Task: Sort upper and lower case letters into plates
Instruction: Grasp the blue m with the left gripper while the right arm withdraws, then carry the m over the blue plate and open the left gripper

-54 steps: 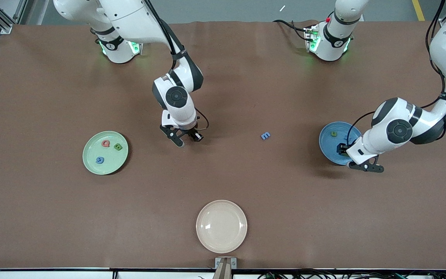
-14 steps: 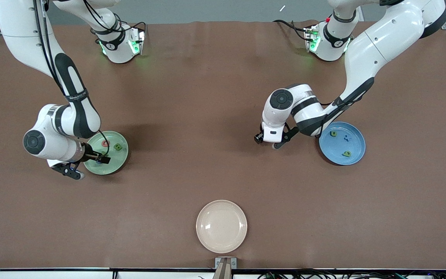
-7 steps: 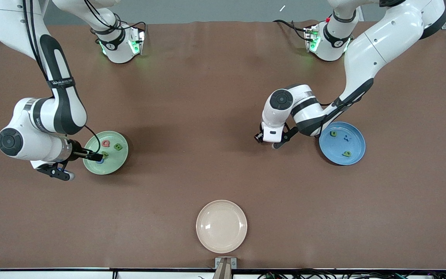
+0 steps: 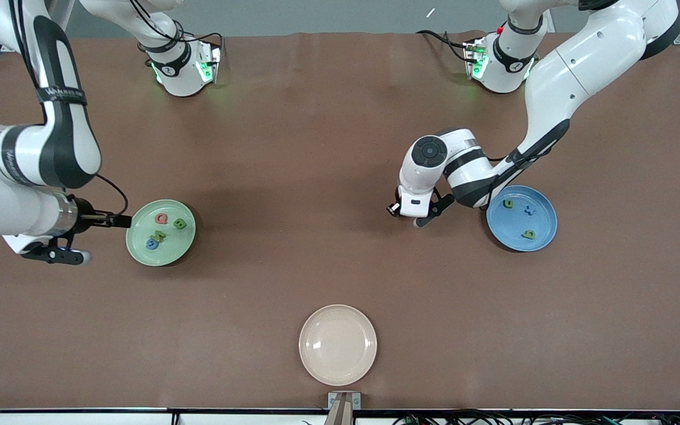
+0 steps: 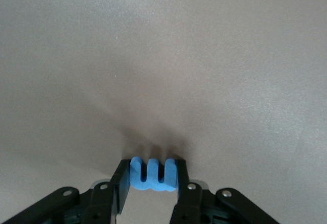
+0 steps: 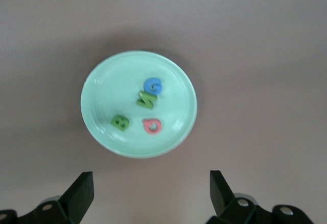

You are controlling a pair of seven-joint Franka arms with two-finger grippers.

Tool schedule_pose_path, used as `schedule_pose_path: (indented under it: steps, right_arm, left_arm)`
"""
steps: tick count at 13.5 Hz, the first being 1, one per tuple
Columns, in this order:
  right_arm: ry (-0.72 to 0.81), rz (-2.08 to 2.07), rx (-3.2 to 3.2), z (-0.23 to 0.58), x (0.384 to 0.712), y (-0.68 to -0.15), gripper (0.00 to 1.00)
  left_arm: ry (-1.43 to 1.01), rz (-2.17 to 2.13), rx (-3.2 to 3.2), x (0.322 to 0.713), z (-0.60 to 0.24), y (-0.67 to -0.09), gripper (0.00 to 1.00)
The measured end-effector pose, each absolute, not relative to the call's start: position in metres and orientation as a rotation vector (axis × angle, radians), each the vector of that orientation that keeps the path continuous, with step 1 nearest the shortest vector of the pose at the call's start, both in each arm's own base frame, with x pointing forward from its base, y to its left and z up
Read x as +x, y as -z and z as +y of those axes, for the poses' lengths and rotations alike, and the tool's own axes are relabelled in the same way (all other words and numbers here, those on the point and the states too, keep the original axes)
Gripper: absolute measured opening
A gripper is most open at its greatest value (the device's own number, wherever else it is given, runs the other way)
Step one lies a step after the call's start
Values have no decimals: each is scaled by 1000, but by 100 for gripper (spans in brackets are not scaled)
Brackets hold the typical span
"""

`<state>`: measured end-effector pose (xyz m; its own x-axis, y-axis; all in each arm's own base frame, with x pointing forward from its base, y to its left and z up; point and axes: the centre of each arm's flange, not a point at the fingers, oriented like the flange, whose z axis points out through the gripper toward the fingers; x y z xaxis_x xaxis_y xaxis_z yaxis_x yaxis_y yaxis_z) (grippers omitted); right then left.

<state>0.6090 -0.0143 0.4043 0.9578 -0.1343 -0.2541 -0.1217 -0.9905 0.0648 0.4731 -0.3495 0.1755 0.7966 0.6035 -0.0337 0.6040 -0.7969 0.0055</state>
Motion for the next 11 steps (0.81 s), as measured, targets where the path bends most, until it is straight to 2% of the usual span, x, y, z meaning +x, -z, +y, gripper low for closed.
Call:
schedule_pose_path:
  steps: [5,9,11]
  right_arm:
    - [345,-158,3078,-33,599,-490,100]
    - [278,-91,3105,-89,600,-514,100]
    - [272,-92,3107,-93,599,-524,100]
  left_arm:
    - [20,742,2992,495,-338,-205,41]
    - [33,485,3086,517,-296,-237,41]
    - [32,365,3105,532,-266,-250,41]
